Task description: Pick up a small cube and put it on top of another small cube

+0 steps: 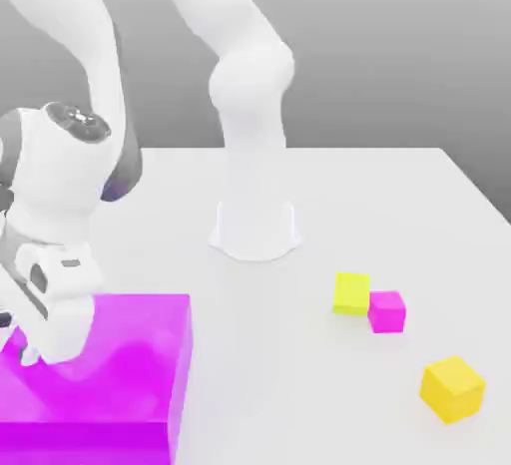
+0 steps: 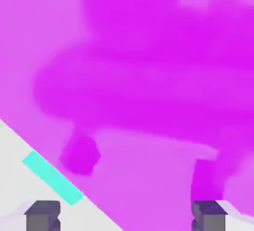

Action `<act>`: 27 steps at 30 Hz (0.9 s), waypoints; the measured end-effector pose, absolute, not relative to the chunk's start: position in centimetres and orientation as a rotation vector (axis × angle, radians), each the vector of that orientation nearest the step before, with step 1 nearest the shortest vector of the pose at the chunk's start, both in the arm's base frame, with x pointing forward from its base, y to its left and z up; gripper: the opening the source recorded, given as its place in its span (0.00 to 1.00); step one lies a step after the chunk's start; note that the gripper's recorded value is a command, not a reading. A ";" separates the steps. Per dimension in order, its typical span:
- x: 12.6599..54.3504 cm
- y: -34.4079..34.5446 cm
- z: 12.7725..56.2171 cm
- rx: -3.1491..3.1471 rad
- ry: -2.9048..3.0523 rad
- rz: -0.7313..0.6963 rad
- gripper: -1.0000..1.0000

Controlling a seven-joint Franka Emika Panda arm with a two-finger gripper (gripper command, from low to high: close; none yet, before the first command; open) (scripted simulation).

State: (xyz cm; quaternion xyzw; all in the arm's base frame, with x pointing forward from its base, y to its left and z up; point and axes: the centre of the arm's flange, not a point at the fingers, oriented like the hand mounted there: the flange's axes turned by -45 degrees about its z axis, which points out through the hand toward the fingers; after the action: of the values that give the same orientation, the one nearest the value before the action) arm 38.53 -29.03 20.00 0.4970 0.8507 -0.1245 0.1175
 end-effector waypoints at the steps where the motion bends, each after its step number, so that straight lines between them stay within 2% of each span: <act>1: 38.3 -30.4 19.8 1.584 2.448 -0.335 1.00; 6: 36.7 -36.0 19.0 2.207 2.186 -0.064 1.00; 8: 37.7 -35.0 18.7 2.224 2.205 -0.015 1.00; 11: 38.0 -34.8 15.2 2.229 2.209 0.001 1.00; 12: 38.0 -34.7 13.9 2.229 2.211 0.001 0.00; 19: 38.0 -34.7 13.6 2.230 2.212 -0.001 0.00; 27: 38.5 -34.6 22.6 2.440 2.018 -0.015 0.00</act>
State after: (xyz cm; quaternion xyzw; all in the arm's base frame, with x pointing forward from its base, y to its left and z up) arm 38.45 -34.65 22.58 0.7705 0.6374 -0.0047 -0.0123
